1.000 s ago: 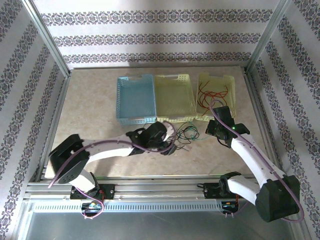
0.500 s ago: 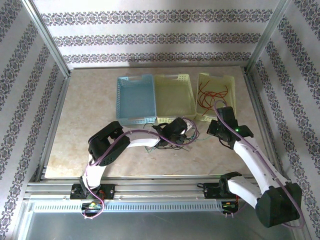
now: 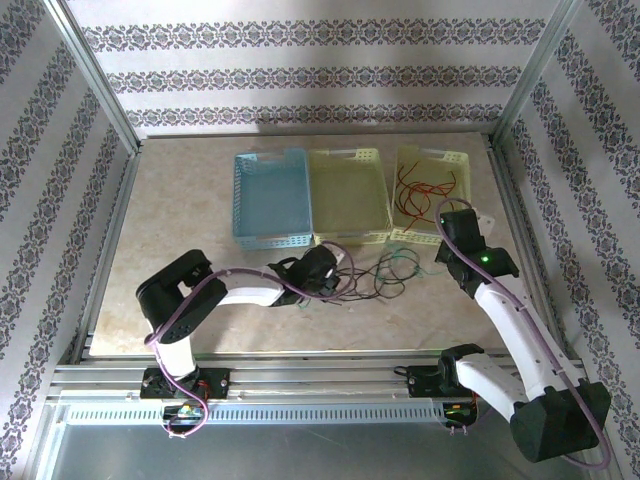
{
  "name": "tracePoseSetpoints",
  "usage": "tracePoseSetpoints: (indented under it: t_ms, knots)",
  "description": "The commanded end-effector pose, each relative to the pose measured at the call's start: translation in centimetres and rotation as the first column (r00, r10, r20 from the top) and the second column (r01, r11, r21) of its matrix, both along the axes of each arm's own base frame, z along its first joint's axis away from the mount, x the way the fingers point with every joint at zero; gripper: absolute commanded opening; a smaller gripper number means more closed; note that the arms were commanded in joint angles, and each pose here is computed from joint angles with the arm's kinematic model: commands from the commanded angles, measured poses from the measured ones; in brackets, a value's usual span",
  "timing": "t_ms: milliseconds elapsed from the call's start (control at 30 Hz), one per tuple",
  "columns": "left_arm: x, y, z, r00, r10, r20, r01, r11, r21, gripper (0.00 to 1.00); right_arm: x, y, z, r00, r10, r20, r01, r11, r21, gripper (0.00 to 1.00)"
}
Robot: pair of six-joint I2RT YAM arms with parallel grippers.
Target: Untangle the cables
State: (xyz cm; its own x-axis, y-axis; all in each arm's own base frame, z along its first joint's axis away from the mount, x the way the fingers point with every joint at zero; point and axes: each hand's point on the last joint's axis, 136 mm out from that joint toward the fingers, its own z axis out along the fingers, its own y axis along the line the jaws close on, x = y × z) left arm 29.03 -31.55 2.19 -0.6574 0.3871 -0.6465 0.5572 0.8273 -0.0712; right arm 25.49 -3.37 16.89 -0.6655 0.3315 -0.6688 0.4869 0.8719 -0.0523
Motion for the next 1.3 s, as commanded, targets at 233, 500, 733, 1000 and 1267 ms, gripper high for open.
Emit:
tracePoseSetpoints:
  t_ms: [233,500,733,1000,1267]
  knots:
    - [-0.9,0.5,3.0,0.999,-0.019,0.029,0.023,0.990,-0.142,0.04,1.5,3.1,-0.2,0.985,0.157,0.064,-0.165,0.976,0.142,0.00]
    - [-2.1,-8.1,9.2,0.934,-0.328,0.138,0.351,0.913,-0.209,0.59,1.4,6.2,-2.1,0.971,0.240,0.021,-0.236,0.932,0.275,0.00]
    - [-2.9,-15.5,7.1,0.835,-0.531,0.142,0.547,0.828,-0.123,0.57,1.5,6.2,-2.3,0.976,0.217,-0.008,-0.204,0.931,0.304,0.00]
    - [-2.1,-17.8,1.5,0.817,-0.569,0.094,0.569,0.822,0.036,0.50,1.8,6.1,-1.4,0.980,0.200,0.003,-0.188,0.913,0.362,0.00]
    - [-0.3,-14.8,-2.2,0.868,-0.483,0.119,0.462,0.872,0.163,0.05,1.8,4.7,0.8,0.988,0.141,0.071,-0.157,0.913,0.376,0.00]
